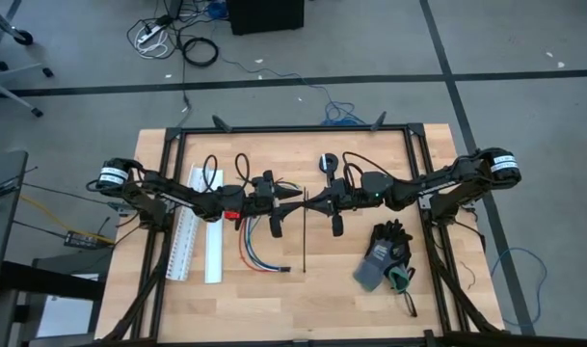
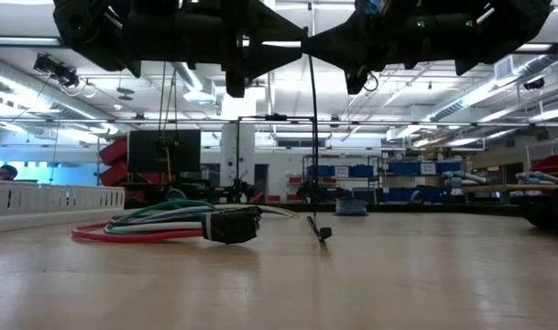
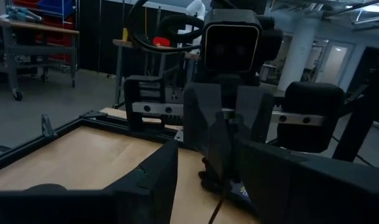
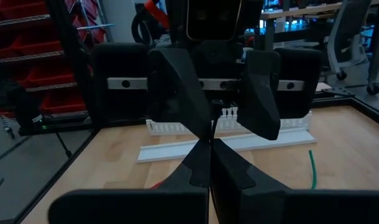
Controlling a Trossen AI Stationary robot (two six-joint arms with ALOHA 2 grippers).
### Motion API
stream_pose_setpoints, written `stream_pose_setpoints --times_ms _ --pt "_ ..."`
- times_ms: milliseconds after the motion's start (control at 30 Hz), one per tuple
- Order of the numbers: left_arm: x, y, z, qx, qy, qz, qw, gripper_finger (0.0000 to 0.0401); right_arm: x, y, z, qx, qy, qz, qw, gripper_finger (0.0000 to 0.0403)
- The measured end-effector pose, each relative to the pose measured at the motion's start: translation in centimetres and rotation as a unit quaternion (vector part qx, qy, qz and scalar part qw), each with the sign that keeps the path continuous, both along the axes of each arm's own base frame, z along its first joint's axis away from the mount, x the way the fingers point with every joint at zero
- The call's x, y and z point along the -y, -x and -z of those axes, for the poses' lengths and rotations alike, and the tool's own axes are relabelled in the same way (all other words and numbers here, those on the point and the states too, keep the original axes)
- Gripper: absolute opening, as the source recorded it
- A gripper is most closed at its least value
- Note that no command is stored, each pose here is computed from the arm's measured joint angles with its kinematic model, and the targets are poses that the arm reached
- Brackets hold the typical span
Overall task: Ziptie cables
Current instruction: Wrap the cables together using a ziptie
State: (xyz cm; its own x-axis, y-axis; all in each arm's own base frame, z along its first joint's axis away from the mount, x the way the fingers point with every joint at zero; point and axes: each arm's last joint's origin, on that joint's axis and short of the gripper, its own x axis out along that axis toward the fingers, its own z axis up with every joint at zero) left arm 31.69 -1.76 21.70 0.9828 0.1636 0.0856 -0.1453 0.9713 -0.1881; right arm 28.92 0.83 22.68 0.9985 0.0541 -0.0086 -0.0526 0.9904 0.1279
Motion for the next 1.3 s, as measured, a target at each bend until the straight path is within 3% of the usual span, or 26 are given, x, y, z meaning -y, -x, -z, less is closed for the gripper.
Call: stream_pose_setpoints --times_ms 1033,1300 --pt "0.1 0.0 -0.3 0.014 -0.004 0.024 1.0 0.0152 0.1 0.0 -0.2 0.008 0.008 0.001 1.0 0.0" --pt "0.4 -1.7 -0.9 0.009 -0.021 0.047 0.999 0.0152 0.1 0.0 -0.2 0.011 0.008 0.001 1.0 0.0"
